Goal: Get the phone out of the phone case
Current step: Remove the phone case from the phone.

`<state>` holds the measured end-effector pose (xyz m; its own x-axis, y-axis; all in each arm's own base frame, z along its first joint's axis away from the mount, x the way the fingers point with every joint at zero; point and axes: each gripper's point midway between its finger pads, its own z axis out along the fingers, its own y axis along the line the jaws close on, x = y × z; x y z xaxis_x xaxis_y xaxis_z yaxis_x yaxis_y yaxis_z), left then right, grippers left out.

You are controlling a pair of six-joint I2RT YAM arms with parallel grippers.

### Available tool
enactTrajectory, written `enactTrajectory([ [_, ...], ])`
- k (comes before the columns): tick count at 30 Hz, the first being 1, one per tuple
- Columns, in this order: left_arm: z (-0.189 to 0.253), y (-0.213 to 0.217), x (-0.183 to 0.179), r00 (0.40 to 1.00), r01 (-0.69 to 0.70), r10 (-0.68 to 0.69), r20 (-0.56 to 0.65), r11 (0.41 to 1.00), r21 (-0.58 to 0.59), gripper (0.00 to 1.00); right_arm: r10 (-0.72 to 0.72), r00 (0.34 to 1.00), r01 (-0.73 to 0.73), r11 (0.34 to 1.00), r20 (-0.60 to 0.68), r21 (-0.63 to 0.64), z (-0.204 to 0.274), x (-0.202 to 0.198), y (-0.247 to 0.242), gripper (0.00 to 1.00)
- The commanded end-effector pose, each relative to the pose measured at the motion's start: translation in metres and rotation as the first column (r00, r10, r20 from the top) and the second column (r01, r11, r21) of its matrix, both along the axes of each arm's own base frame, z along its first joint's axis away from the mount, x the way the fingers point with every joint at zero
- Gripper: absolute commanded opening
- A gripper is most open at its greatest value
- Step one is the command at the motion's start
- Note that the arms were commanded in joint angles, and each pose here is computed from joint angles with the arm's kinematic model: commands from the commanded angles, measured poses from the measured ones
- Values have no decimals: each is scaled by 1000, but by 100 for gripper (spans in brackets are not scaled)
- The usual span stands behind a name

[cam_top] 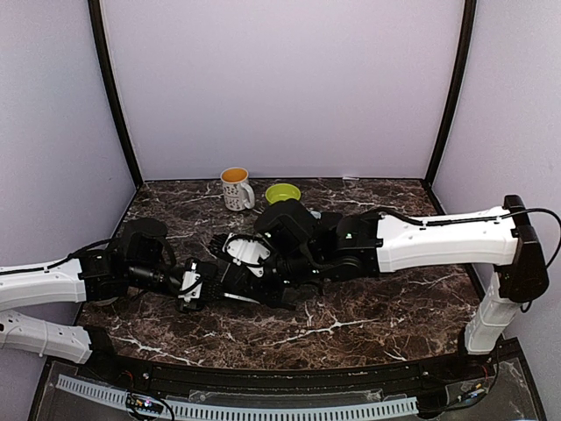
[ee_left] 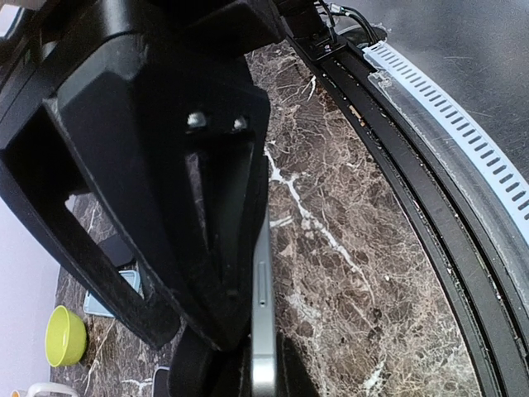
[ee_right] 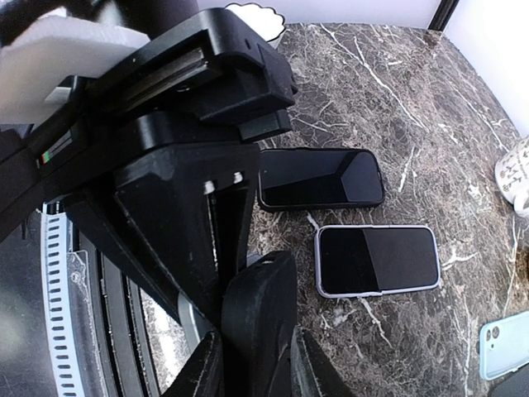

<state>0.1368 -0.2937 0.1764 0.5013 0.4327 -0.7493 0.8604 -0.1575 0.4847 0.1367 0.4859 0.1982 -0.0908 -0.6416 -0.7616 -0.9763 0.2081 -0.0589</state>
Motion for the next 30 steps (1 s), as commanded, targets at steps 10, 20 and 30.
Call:
enactTrajectory([
  [10,54,-14,-3,992,77,-56,116,981,-179,0,22,1000,-20,996,21,-91,-24,-11,1,27],
  [20,54,-13,2,990,51,-27,138,984,-174,0,56,995,-59,997,-77,-46,-29,-29,-1,17],
  [30,57,-10,16,980,-15,49,191,984,-177,0,47,993,-53,997,-112,-50,-35,-34,-11,12],
])
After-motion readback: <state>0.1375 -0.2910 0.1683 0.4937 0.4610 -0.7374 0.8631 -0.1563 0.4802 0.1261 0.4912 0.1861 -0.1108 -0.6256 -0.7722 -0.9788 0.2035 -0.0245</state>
